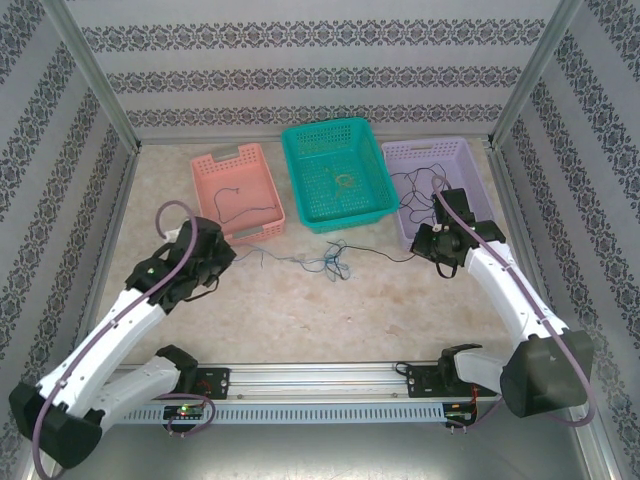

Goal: Untangle the cables

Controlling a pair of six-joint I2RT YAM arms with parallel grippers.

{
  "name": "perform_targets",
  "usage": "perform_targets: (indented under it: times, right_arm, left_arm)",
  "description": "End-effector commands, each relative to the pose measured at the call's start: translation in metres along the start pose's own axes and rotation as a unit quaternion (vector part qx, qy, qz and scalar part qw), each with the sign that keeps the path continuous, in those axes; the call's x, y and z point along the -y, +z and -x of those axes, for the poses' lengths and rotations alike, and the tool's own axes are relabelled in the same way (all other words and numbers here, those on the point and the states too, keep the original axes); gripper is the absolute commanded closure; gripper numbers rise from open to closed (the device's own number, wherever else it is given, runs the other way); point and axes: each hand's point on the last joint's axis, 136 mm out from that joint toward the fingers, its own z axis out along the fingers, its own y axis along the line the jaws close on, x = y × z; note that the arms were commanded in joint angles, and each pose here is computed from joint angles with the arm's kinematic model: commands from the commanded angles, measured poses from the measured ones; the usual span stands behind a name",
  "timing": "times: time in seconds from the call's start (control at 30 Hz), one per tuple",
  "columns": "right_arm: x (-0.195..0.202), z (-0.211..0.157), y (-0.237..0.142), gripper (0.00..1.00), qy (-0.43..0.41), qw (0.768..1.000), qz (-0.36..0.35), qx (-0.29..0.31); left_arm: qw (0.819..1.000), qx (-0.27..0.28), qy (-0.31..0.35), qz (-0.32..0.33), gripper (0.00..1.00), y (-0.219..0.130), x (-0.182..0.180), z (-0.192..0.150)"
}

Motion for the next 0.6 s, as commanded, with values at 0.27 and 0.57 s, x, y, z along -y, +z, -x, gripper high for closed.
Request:
perform_targets:
  times: [0.27,0.57]
  right_arm:
    - [0.011,0.006,-0.005,1.00,-0.010,0.999,-0.036,0.009]
    - [0.031,0.019,-0.027,1.00,-0.003,0.997,-0.065,0.042]
  left_arm:
    - [0.987,0.085,0.088,0.105,1.00,-0.048,-0.032,0.050]
    - [0.962,0.153,0.124,0.190,1.00,-0.071,-0.037,0.091]
